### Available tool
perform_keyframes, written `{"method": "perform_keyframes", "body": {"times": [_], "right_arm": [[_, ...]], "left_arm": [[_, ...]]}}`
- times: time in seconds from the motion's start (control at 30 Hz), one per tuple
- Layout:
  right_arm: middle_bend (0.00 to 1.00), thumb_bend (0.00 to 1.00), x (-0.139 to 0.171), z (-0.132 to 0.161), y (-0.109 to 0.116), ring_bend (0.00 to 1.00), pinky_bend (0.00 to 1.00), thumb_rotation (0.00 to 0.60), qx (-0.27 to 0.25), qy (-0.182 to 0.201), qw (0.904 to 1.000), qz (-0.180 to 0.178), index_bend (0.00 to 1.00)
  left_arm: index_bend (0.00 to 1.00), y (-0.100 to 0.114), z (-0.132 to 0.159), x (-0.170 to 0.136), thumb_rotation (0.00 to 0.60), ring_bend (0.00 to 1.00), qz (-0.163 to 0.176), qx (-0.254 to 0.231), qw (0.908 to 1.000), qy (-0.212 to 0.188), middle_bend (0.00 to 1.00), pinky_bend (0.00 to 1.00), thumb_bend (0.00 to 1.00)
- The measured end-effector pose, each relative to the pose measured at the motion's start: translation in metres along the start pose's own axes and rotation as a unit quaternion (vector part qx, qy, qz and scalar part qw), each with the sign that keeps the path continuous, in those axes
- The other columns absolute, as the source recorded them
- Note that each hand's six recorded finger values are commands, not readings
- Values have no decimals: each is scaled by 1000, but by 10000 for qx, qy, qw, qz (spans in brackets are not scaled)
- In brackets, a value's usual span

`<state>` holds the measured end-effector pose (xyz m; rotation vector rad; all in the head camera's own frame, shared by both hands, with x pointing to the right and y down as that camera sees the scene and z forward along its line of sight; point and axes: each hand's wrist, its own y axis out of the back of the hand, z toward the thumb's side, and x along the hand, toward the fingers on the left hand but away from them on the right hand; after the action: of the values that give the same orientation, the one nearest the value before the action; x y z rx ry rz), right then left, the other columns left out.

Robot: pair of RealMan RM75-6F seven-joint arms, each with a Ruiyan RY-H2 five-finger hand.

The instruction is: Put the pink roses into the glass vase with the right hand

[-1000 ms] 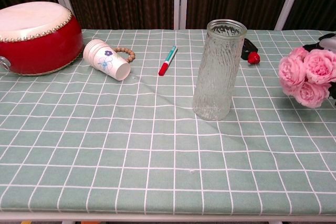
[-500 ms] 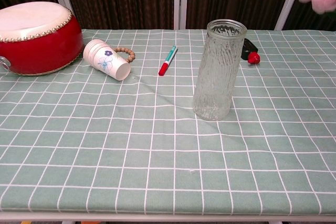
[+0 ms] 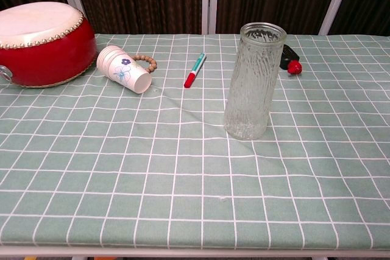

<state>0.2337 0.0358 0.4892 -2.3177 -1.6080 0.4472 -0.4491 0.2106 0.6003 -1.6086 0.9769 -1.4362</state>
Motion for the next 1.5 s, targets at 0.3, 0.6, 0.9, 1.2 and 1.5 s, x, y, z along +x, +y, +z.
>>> {"method": "perform_keyframes", "body": {"times": [0.3,0.6,0.9,1.2,1.5], "right_arm": [[658,131,14,2,-22,236,0,600,-1541,-411,9869,229,355],[658,132,15,-6,-25,236,0,600,-1571,-540,9860,143,356],[657,131,9,-38,-32,236,0,600,-1605,-965,9822,135,357],[639,117,13,-75,-47,203,0,600,-1499,-1269,9797,407,331],[481,61,19,-93,-57,84,0,600,-1188,-1206,9827,751,150]], "left_arm": [[86,-2,-2,0,600,0,-37,158,9999,14,19,171,20],[86,-4,-4,1,600,0,-88,76,9999,52,19,171,21],[86,-6,-8,0,600,0,-133,29,9998,116,19,171,20],[85,-5,-12,-2,600,0,-116,13,9998,164,19,172,21],[86,-6,-15,-3,600,0,-116,26,9998,188,19,171,20]]}}
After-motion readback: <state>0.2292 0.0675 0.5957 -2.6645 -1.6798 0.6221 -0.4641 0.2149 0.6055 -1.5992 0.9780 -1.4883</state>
